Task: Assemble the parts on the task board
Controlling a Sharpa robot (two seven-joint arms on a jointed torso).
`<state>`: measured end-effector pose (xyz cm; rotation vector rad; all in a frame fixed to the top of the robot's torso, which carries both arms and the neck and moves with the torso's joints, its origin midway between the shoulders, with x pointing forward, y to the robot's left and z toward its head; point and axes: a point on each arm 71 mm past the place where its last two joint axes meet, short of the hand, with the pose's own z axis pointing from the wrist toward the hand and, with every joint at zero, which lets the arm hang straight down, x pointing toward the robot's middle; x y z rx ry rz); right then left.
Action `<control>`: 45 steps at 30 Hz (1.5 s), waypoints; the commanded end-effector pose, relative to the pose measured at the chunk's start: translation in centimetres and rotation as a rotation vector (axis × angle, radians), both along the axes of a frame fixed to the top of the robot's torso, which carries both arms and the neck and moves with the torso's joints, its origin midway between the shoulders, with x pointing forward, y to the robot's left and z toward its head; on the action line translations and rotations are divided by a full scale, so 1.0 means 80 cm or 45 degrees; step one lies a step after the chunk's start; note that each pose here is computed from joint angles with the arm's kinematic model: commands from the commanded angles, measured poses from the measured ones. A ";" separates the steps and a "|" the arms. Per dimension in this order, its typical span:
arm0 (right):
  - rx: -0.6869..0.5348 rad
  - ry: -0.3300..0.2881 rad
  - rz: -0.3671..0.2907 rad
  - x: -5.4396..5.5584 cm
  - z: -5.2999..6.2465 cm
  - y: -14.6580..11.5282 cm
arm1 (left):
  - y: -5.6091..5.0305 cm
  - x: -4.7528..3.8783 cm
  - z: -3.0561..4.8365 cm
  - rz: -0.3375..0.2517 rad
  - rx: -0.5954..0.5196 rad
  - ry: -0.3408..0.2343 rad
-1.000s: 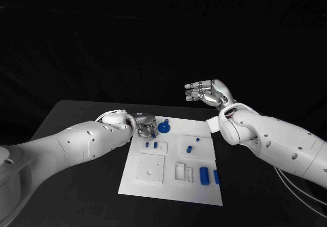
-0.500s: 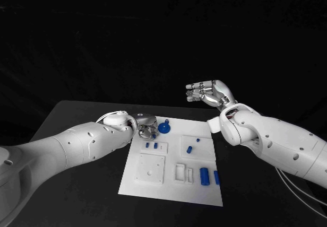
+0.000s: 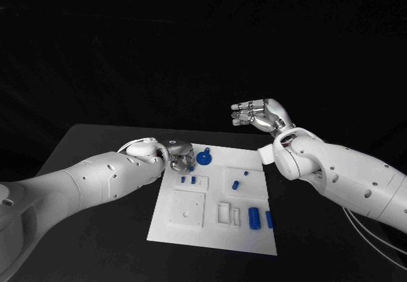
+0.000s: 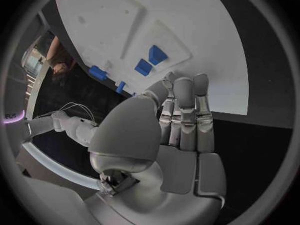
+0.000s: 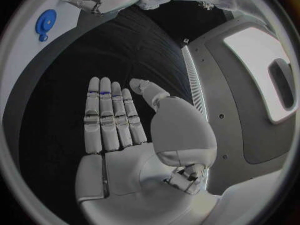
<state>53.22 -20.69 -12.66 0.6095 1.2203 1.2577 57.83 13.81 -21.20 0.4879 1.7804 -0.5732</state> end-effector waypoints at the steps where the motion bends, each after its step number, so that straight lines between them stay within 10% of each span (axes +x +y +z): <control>1: 0.001 -0.006 0.014 -0.001 0.000 0.001 | 0.000 0.001 0.0017 0.007 -0.003 -0.026; 20: -0.008 0.013 0.015 0.000 -0.003 -0.002 | 0.008 0.002 0.0023 0.026 -0.006 -0.039; 27: -0.107 0.074 0.032 0.006 -0.012 -0.013 | 0.037 0.007 0.0102 0.094 -0.050 -0.066; 38: -0.598 0.123 0.058 0.018 -0.039 -0.053 | 0.101 0.018 0.0650 0.397 -0.691 0.037; 45: -0.933 0.113 0.013 0.020 -0.052 -0.063 | 0.125 0.003 0.0755 0.503 -1.070 0.224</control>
